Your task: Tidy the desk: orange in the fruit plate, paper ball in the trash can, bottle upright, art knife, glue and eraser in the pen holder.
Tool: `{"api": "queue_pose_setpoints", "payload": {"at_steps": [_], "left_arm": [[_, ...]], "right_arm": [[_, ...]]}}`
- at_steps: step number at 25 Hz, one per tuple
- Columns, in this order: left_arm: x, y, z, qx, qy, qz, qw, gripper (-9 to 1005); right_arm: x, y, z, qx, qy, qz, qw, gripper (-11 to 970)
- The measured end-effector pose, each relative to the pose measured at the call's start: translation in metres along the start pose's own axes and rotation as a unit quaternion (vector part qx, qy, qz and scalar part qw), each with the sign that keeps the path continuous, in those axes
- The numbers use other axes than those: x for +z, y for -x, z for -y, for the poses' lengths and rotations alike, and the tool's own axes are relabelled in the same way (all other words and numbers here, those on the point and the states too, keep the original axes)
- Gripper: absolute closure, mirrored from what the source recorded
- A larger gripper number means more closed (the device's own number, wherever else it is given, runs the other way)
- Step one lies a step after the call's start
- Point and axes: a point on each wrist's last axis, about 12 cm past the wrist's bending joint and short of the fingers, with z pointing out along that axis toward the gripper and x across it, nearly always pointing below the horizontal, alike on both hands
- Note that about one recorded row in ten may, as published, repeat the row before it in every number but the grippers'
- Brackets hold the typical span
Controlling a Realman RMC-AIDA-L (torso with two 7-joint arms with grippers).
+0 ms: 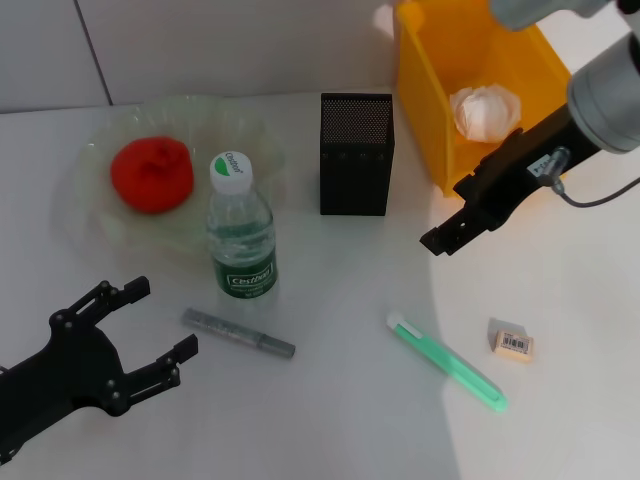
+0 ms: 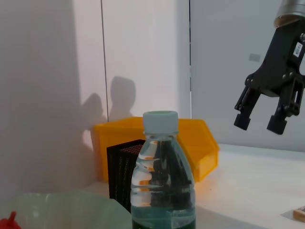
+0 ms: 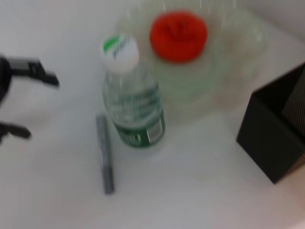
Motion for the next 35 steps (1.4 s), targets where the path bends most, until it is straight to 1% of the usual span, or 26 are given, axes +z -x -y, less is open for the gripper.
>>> {"api": "queue_pose_setpoints", "payload": {"at_steps": [1, 2, 3, 4, 8, 9, 10, 11, 13, 14, 15, 16, 18, 19, 20, 21, 22, 24, 25, 29, 35], "left_arm": [[0.000, 0.000, 0.000, 0.000, 0.000, 0.000, 1.000, 124], [0.000, 0.000, 0.000, 0.000, 0.001, 0.000, 1.000, 124], [0.000, 0.000, 0.000, 0.000, 0.001, 0.000, 1.000, 124], [0.000, 0.000, -0.001, -0.001, 0.002, 0.001, 1.000, 124], [0.000, 0.002, -0.002, 0.001, 0.004, 0.003, 1.000, 124], [0.001, 0.002, -0.002, 0.001, 0.004, 0.003, 1.000, 124], [0.001, 0.002, -0.002, 0.001, 0.004, 0.003, 1.000, 124], [0.001, 0.002, -0.002, 0.001, 0.004, 0.003, 1.000, 124], [0.001, 0.002, -0.003, 0.001, 0.004, 0.004, 1.000, 124], [0.001, 0.003, -0.003, 0.001, 0.003, 0.004, 1.000, 124], [0.001, 0.003, -0.003, 0.001, 0.003, 0.004, 1.000, 124], [0.001, 0.003, -0.003, 0.001, 0.004, 0.005, 1.000, 124], [0.001, 0.003, -0.004, 0.003, 0.005, 0.005, 1.000, 124], [0.002, 0.003, -0.004, 0.004, 0.005, 0.005, 1.000, 124], [0.002, 0.003, -0.004, 0.004, 0.005, 0.005, 1.000, 124], [0.002, 0.004, -0.005, 0.006, 0.004, 0.006, 1.000, 124], [0.002, 0.004, -0.005, 0.006, 0.004, 0.006, 1.000, 124], [0.003, 0.004, -0.006, 0.007, 0.005, 0.005, 1.000, 124], [0.003, 0.004, -0.006, 0.007, 0.005, 0.005, 1.000, 124], [0.003, 0.003, -0.006, 0.007, 0.006, 0.001, 1.000, 124], [0.003, 0.003, -0.006, 0.008, 0.006, 0.000, 1.000, 124]], "right_arm": [[0.008, 0.010, -0.007, -0.005, -0.023, -0.046, 0.999, 134], [0.012, 0.014, -0.010, -0.006, -0.035, -0.067, 0.997, 134], [0.012, 0.014, -0.010, -0.006, -0.035, -0.067, 0.997, 134], [0.019, 0.021, -0.016, -0.010, -0.047, -0.095, 0.994, 133], [0.024, 0.026, -0.020, -0.006, -0.043, -0.113, 0.993, 133], [0.027, 0.026, -0.020, 0.007, -0.039, -0.123, 0.992, 133], [0.027, 0.026, -0.020, 0.007, -0.039, -0.123, 0.992, 133], [0.030, 0.024, -0.019, 0.024, -0.036, -0.130, 0.991, 134], [0.031, 0.023, -0.019, 0.033, -0.036, -0.132, 0.990, 134], [0.035, 0.021, -0.019, 0.054, -0.038, -0.130, 0.989, 134], [0.035, 0.021, -0.019, 0.054, -0.038, -0.130, 0.989, 135], [0.038, 0.019, -0.018, 0.071, -0.040, -0.130, 0.988, 135], [0.040, 0.018, -0.018, 0.079, -0.040, -0.131, 0.987, 135], [0.045, 0.016, -0.018, 0.087, -0.040, -0.136, 0.986, 136], [0.045, 0.016, -0.018, 0.087, -0.040, -0.136, 0.986, 136], [0.053, 0.014, -0.022, 0.087, -0.039, -0.143, 0.985, 136], [0.053, 0.014, -0.022, 0.087, -0.039, -0.143, 0.985, 136], [0.063, 0.014, -0.031, 0.080, -0.045, -0.152, 0.984, 137], [0.063, 0.014, -0.031, 0.080, -0.045, -0.152, 0.984, 137], [0.069, 0.012, -0.040, 0.076, -0.056, -0.158, 0.983, 138], [0.074, 0.002, -0.040, 0.093, -0.046, -0.154, 0.983, 139]]}}
